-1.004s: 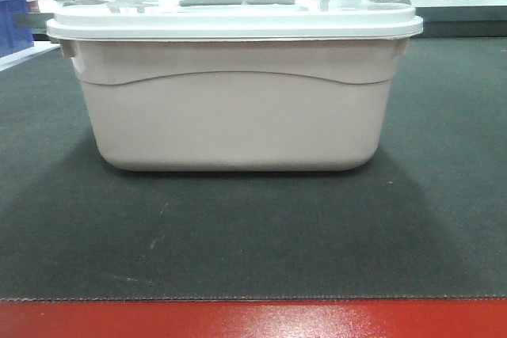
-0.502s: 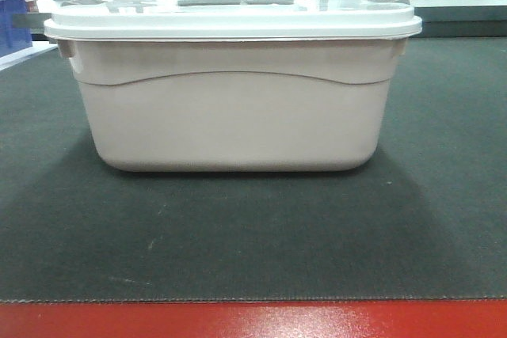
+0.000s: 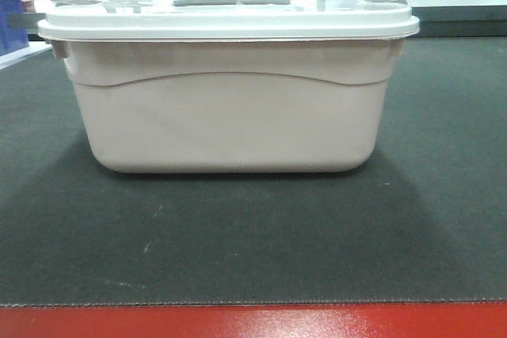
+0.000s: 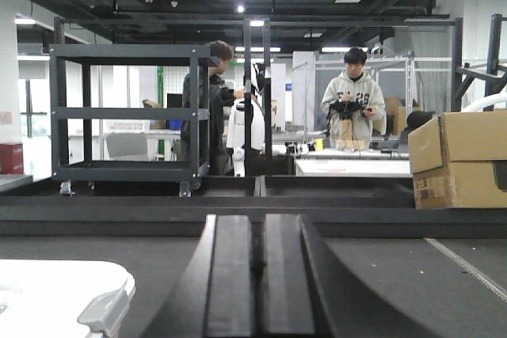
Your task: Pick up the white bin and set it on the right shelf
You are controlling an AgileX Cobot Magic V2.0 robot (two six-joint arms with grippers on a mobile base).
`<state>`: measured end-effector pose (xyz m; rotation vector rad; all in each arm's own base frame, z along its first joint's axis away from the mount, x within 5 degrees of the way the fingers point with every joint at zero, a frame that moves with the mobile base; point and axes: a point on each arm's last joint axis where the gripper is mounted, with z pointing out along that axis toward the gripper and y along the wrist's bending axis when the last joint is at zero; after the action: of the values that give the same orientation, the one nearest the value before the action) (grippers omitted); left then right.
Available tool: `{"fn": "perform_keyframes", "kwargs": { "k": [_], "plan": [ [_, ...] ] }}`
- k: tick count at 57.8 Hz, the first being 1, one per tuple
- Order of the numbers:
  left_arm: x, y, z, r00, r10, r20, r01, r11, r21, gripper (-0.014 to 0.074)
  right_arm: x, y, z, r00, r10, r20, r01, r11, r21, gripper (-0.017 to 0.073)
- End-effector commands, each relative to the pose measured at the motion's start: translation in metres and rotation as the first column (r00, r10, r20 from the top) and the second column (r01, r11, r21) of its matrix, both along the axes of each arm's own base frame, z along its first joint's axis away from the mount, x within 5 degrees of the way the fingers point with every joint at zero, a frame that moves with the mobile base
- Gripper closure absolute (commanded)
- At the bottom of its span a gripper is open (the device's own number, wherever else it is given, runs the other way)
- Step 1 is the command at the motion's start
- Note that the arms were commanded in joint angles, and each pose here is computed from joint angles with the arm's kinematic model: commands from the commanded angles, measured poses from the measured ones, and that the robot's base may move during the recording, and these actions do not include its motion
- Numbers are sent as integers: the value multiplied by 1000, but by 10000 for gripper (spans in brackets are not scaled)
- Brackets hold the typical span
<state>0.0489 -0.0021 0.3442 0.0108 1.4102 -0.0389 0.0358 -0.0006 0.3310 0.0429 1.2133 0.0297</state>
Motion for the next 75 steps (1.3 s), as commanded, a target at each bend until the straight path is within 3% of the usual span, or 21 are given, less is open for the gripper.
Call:
{"fn": "perform_keyframes", "kwargs": {
  "k": [1,8,15,23,27,31,39,44,49,53,57,59,61,64,67,70,75],
  "plan": [
    [15,-1,36,999,-8,-37,8,1000,-4,660,9,0,34,1000,-7,14,7,1000,-15,454],
    [48,-3,51,986,-24,-166,21,1000,-16,536,34,-1,55,999,-5,-43,5,1000,-10,317],
    [77,-9,54,958,-72,-279,68,997,-26,346,66,-1,67,992,10,-127,-7,1000,29,128],
    [102,-20,50,903,-143,-406,126,990,-68,174,101,-1,71,964,23,-264,-13,999,40,-48],
    [111,-25,51,868,-183,-461,146,983,-114,126,114,0,74,938,41,-343,-23,998,58,-80],
    [121,-31,54,811,-228,-539,166,973,-162,108,124,2,80,900,79,-428,-41,994,98,-76],
    [143,-42,65,674,-296,-677,256,953,-162,109,143,9,96,817,171,-551,-82,980,183,-76],
    [159,-46,70,594,-349,-725,329,928,-177,109,156,10,107,753,220,-620,-95,969,229,-76],
    [183,-41,76,543,-420,-727,370,897,-241,110,172,6,114,670,259,-696,-82,957,278,-76],
    [199,-32,78,521,-490,-699,393,864,-314,110,183,-2,120,626,273,-731,-69,953,296,-76],
    [215,-21,76,497,-584,-642,416,809,-414,110,195,-12,121,594,302,-746,-76,944,321,-76],
    [220,-17,76,488,-638,-596,438,769,-465,110,200,-17,119,581,328,-745,-92,936,340,-76],
    [228,-11,73,464,-698,-546,465,716,-520,110,206,-22,117,572,371,-732,-117,920,374,-76],
    [236,-5,67,432,-754,-495,488,657,-574,110,216,-28,110,541,436,-720,-157,893,423,-76],
    [247,0,59,399,-801,-446,501,598,-626,110,225,-34,104,513,508,-692,-214,857,469,-76],
    [259,5,49,369,-837,-404,497,545,-675,110,237,-38,94,460,598,-657,-278,799,533,-76],
    [275,9,32,350,-849,-395,463,524,-715,110,256,-41,77,365,717,-594,-371,697,614,-76]
  ]
}}
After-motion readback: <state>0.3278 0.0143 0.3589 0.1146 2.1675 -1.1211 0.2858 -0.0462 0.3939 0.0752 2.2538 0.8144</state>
